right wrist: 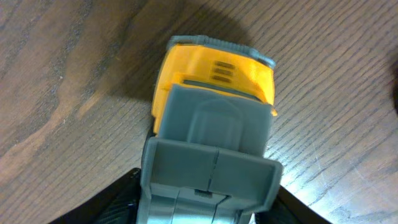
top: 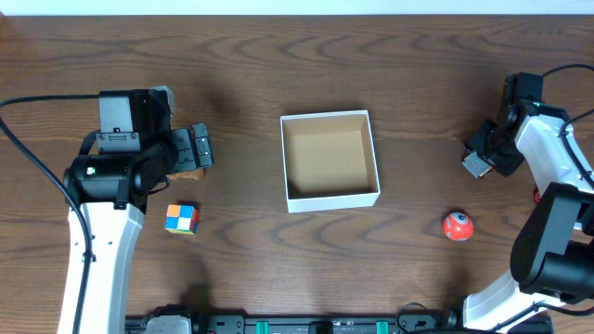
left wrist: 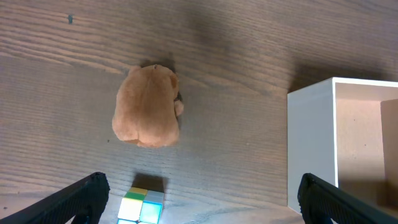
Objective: Pack container
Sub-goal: 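Reach right gripper to the grey-yellow toy truck and grasp it, then carry the grey-yellow truck with right gripper into the white box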
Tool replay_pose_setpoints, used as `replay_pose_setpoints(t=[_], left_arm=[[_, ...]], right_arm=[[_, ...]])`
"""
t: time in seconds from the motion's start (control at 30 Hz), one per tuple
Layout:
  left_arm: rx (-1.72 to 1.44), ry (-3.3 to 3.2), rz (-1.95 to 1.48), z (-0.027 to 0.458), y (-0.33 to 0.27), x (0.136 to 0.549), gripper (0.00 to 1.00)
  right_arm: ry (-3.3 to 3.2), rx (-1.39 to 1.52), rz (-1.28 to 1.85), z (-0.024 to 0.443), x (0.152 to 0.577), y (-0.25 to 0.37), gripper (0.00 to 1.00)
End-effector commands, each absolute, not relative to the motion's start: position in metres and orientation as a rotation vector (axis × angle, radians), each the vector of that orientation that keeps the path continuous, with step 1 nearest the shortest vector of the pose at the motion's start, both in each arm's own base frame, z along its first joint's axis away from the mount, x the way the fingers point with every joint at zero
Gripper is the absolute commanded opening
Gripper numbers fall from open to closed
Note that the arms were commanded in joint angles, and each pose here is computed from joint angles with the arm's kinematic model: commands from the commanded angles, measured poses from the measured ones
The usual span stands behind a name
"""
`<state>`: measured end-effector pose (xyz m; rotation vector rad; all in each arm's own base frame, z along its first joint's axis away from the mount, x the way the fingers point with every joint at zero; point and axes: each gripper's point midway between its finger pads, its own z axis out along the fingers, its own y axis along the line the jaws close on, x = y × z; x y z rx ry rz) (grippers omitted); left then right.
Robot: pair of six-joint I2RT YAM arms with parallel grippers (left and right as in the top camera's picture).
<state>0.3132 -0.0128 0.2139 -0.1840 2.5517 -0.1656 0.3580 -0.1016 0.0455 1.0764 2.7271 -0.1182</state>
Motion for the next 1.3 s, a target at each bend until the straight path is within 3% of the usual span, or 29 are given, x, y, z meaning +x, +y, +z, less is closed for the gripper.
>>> replay_pose_setpoints(t=[0.0,0.2,0.43,0.63,0.77,1.07,1.27], left_arm=[[-0.179,2.532,-0.180,0.222,-0.014,0.316,0.98],[-0.178,2.532,-0.179,0.222,-0.014,0.316,0.98],[-0.178,2.531,-0.179,0.222,-0.014,0.316,0.98],[-0.178,2.531,-0.179,0.222,-0.014,0.316,0.98],[-0.178,2.526,-0.180,0.222,-0.014,0.317,0.98],[-0.178,2.528,-0.180,0.222,-0.014,0.317,0.98],[-0.178,2.528,-0.180,0.222,-0.014,0.317,0.98]], right_arm=[[2.703,1.084,-0.135,0.051,0.363,-0.107,0.54],[2.703,1.084,-0.135,0.051,0.363,-0.107,0.39],[2.700,1.079,-0.133,0.051,0.364,-0.106,0.01],[2.681,0.971,-0.126,0.071,0.373,-0.098,0.01],[2.612,0.733,-0.094,0.124,0.393,-0.071,0.01],[2.445,0.158,0.125,0.228,0.384,0.067,0.01],[2.436,-0.141,0.253,0.234,0.354,0.163,0.01]])
